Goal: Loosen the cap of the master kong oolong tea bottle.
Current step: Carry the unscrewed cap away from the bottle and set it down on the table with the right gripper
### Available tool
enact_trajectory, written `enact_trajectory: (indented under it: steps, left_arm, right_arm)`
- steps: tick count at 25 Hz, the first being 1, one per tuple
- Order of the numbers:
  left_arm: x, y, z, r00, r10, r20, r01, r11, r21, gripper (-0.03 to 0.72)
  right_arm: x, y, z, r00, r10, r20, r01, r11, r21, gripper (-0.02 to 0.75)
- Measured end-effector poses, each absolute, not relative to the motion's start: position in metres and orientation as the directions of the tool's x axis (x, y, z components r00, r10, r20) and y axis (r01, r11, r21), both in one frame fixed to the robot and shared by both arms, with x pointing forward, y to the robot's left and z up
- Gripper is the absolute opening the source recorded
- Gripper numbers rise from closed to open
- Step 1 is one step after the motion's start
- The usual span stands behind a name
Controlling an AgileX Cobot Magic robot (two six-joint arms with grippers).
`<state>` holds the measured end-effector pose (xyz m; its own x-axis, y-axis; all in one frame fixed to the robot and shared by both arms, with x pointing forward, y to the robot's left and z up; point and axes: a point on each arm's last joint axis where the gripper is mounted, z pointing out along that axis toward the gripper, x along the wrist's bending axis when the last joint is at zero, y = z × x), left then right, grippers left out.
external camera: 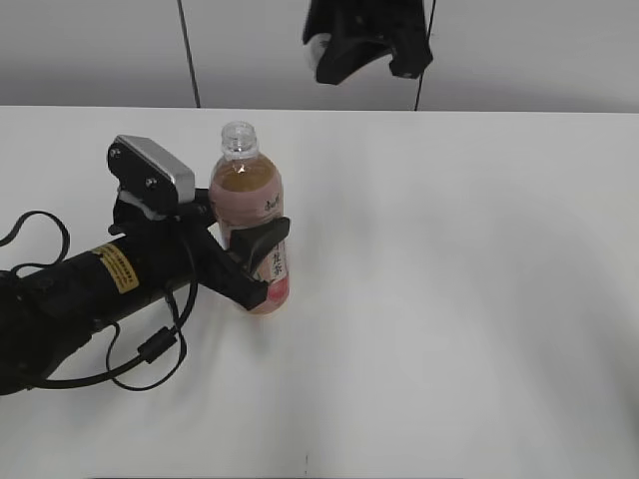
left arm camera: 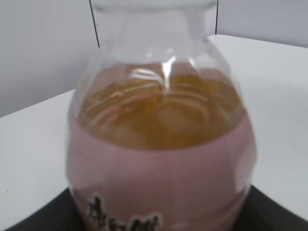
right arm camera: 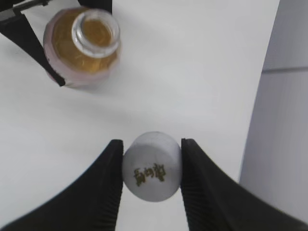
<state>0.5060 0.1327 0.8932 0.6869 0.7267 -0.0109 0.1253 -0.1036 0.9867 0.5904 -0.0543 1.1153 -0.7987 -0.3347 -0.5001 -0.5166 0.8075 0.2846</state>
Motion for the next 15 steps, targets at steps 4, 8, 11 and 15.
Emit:
enact_trajectory:
  steps: [4,8,11,15]
  left_arm:
    - [0.506,0.133,0.893,0.679,0.731,-0.059,0.159,-0.069,0.985,0.403]
    - [0.506,0.133,0.893,0.676,0.733,-0.082,0.175,-0.051,0.983,0.403]
    - [0.508,0.132,0.894,0.675,0.733,-0.086,0.177,-0.048,0.983,0.403]
    - [0.51,0.13,0.895,0.678,0.731,-0.082,0.177,-0.055,0.983,0.403]
  right_arm:
    - [0.602,-0.086,1.111,-0.95,-0.031,-0.31,-0.16,0.902,0.4,0.279]
    - [0.612,-0.107,1.109,-0.942,0.301,-0.147,0.202,0.86,0.469,0.276]
    - [0.616,-0.113,1.103,-0.869,0.489,-0.081,0.408,0.798,0.443,0.277]
    - [0.616,-0.123,1.084,-0.785,0.617,-0.054,0.561,0.745,0.362,0.277]
